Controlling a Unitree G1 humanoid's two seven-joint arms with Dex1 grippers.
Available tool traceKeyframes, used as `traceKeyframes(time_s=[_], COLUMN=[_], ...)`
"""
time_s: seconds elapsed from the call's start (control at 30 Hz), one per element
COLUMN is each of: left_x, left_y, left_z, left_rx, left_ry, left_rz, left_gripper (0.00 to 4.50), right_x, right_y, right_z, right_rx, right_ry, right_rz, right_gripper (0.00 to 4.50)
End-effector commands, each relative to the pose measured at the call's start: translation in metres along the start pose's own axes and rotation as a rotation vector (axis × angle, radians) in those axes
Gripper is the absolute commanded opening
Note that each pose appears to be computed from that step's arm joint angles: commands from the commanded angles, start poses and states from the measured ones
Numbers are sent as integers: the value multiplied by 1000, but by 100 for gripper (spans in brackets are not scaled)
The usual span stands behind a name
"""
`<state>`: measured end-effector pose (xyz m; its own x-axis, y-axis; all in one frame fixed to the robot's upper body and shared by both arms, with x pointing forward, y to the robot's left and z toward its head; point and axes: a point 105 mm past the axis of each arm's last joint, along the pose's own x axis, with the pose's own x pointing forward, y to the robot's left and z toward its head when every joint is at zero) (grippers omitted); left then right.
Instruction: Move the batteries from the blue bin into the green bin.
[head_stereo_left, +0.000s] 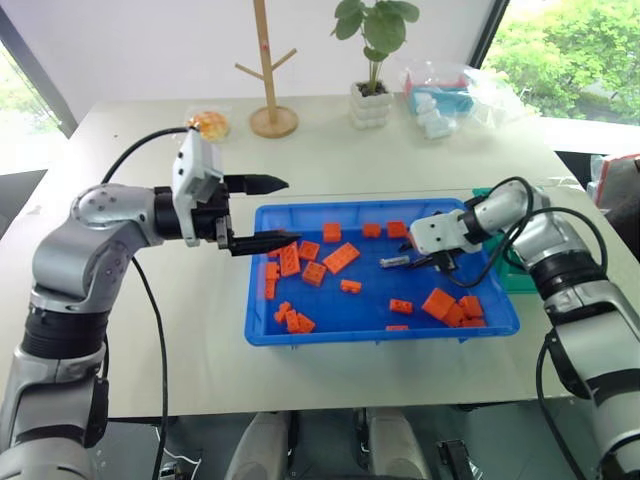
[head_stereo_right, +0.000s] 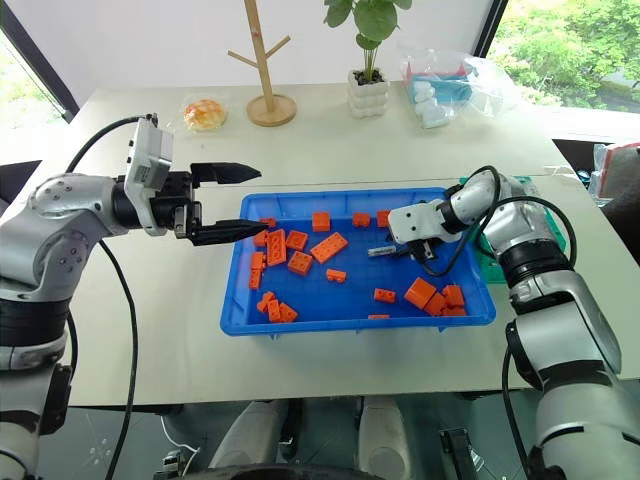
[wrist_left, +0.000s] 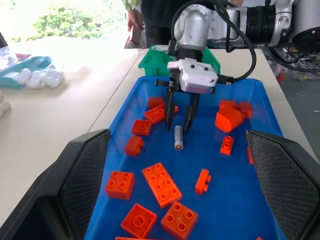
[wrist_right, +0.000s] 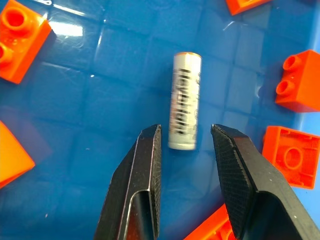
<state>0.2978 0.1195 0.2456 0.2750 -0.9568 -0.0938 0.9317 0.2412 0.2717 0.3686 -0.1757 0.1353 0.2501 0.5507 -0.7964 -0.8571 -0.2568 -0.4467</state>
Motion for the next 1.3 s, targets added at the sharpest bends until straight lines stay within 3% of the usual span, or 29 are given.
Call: traceKeyframes(time_s=[0.03, 0.17, 0.47, 0.77, 0.87, 0.9, 0.97, 1.13, 1.3], left_x=[-6, -6, -4, -2, -2, -2, -2, -1, 1], left_y=[0, 1, 5, 7, 8, 7, 7, 4, 1], left_z=[13, 13, 15, 17, 16, 16, 16, 14, 9], left_rx=[49, 50, 58, 67, 67, 67, 65, 54, 33], left_ry=[-22, -24, -30, -36, -37, -37, -38, -40, -42], left_rz=[22, 27, 33, 34, 36, 37, 36, 27, 13], left_gripper=[450, 450, 450, 450, 450, 450, 450, 450, 450], right_x=[-7, -6, 4, 15, 14, 13, 10, -24, -106], right_y=[-13, -22, -4, -14, -13, -13, -15, -36, -58], right_z=[9, 13, 14, 13, 16, 17, 18, 18, -8], right_rx=[-41, 2, 107, 193, 203, 202, 200, 262, 499], right_ry=[-14, -30, -60, -55, -74, -77, -81, -82, -17], right_rz=[-35, -56, 39, -28, -23, -23, -38, -227, -653], right_gripper=[160, 160, 160, 160, 24, 3, 4, 4, 4])
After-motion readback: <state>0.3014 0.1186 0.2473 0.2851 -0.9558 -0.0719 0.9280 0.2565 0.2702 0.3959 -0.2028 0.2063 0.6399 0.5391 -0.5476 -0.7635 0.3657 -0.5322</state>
